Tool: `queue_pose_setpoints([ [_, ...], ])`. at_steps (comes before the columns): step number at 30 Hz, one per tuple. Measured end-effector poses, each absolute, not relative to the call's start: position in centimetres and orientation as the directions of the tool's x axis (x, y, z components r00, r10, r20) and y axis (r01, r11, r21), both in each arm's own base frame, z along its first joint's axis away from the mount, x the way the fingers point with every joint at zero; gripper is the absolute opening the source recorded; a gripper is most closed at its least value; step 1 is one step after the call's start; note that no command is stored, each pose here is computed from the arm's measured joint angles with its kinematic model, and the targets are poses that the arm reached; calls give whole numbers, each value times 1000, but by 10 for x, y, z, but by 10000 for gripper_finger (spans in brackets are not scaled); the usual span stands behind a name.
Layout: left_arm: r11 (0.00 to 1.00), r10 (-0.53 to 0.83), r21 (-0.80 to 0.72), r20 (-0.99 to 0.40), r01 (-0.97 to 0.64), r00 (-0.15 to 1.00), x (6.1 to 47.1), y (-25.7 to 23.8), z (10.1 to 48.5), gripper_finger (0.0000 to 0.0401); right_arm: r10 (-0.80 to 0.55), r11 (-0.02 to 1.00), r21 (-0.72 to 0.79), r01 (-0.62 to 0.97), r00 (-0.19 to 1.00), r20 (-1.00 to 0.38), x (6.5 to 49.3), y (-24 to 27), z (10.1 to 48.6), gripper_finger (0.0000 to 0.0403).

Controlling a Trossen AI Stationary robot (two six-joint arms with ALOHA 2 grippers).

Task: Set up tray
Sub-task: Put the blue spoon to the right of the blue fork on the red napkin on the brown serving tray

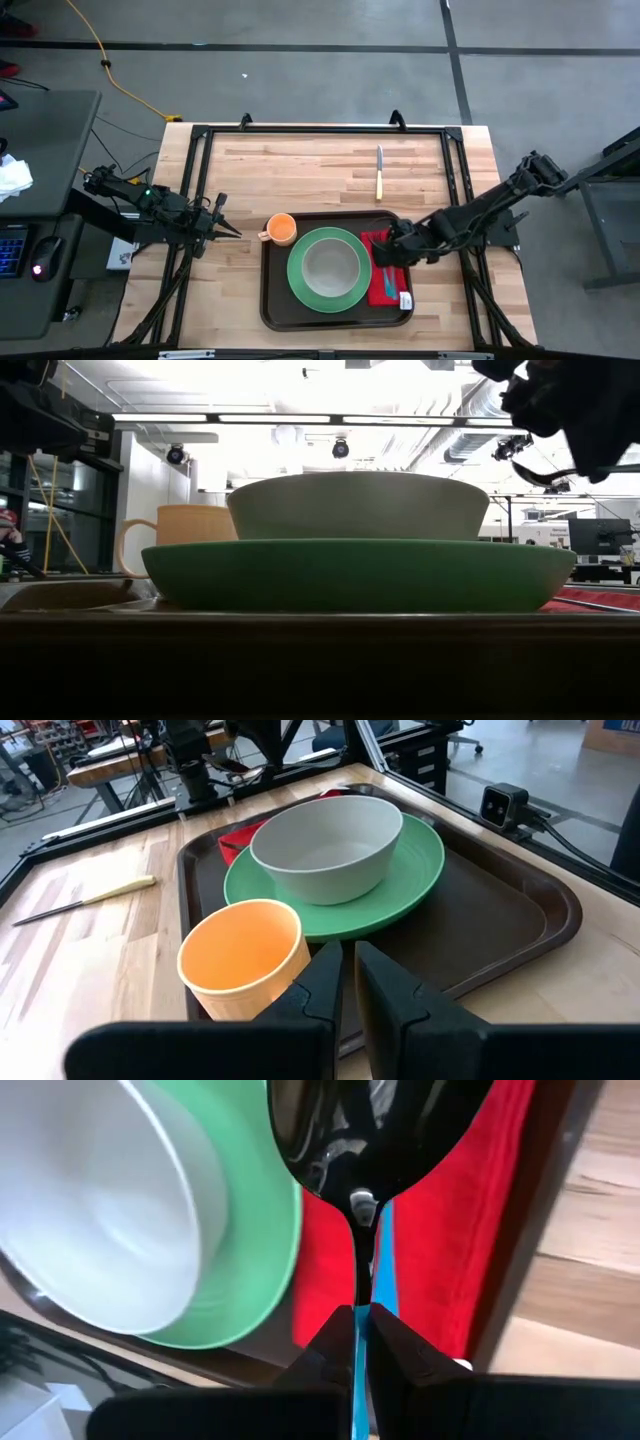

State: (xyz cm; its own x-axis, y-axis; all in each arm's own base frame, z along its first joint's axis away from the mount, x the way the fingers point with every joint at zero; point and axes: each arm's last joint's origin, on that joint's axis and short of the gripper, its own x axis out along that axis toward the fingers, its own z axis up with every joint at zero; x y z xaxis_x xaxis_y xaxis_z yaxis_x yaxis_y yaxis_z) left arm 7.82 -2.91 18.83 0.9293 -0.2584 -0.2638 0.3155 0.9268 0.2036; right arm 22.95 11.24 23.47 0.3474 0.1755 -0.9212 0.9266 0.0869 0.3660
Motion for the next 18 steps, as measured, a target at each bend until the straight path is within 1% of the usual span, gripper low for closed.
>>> queue_pose_setpoints([
  [7,927,-258,204,-264,315,930,78,-29,188,62,161,89,422,902,406,-900,241,110,232,1],
  [11,927,-258,204,-264,315,929,78,-29,188,62,171,123,410,904,388,-906,251,111,221,1],
  [18,927,-258,204,-264,315,929,78,-29,188,62,148,143,389,910,369,-918,257,112,211,1],
])
